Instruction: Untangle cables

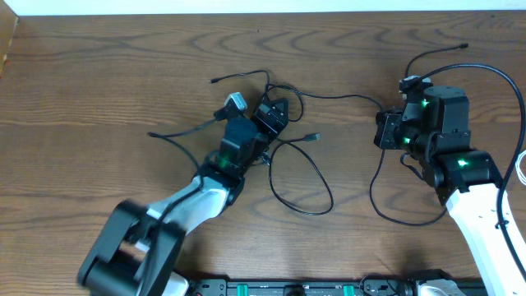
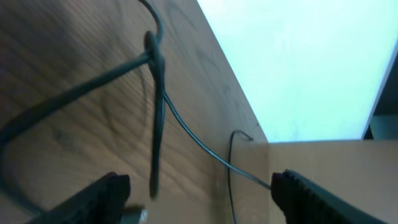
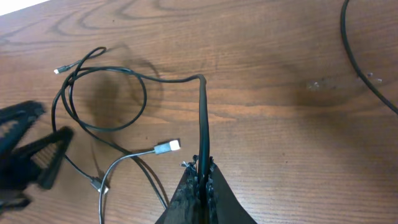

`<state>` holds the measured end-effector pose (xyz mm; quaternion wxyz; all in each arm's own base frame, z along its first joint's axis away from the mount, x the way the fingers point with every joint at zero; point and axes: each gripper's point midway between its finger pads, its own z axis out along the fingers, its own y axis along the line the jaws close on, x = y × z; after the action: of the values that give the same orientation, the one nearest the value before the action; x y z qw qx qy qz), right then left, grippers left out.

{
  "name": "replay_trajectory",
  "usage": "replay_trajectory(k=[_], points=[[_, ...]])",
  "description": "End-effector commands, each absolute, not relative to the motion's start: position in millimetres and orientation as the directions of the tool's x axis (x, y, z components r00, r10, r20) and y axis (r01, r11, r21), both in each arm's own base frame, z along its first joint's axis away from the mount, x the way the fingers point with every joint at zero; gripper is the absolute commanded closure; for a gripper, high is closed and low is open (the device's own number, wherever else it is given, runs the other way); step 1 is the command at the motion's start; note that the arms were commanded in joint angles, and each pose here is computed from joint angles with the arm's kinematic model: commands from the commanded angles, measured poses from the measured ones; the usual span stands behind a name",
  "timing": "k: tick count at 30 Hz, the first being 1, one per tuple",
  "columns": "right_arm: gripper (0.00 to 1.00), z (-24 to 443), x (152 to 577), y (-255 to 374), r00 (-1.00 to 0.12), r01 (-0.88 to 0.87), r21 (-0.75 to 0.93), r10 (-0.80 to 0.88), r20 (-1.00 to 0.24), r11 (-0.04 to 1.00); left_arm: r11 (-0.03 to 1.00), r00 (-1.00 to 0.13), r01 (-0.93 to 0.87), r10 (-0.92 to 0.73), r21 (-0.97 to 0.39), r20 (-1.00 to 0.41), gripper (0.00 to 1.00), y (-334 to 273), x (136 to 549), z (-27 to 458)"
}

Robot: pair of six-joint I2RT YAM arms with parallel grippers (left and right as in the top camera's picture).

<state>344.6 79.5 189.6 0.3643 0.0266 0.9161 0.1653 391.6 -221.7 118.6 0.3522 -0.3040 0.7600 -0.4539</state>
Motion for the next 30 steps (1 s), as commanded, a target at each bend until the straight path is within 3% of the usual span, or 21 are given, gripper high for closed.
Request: replay_trajectory(k=[1,3,8,11,15,20,26,30], points=[[0.99,194,343,81,-0.727,-0.08,0.331,0.172,-0.664,0.94,0.336,-0.537,-0.192,-0.822,-0.922,-0.188,0.34,-225,401,101],[0.99,194,343,81,-0.727,-0.08,0.331,0.172,-0.664,0.94,0.324,-0.533,-0.171,-0.825,-0.93,-0.19,0.43,-228,405,98],[0.99,193,342,81,-0.731,-0.078,0.331,0.172,-0.661,0.94,0.306,-0.526,-0.137,-0.828,-0.942,-0.193,0.48,-230,409,100],[0.99,191,340,80,-0.738,-0.074,0.331,0.171,-0.653,0.941,0.306,-0.526,-0.137,-0.829,-0.942,-0.193,0.71,-230,409,100],[0.99,185,335,80,-0.759,-0.064,0.329,0.168,-0.629,0.942,0.313,-0.516,-0.136,-0.833,-0.94,-0.202,0.92,-227,411,100],[0.99,178,325,83,-0.793,-0.065,0.346,0.162,-0.588,0.936,0.279,-0.527,-0.08,-0.826,-0.957,-0.197,0.92,-225,416,115],[0.99,168,319,66,-0.807,0.007,0.275,0.168,-0.566,0.961,0.149,-0.616,0.4,-0.687,-0.904,-0.386,0.92,-242,398,215],[0.99,159,316,37,-0.791,0.194,0.194,0.27,-0.549,0.962,0.063,-0.64,0.535,-0.62,-0.842,-0.454,0.92,-230,380,250]])
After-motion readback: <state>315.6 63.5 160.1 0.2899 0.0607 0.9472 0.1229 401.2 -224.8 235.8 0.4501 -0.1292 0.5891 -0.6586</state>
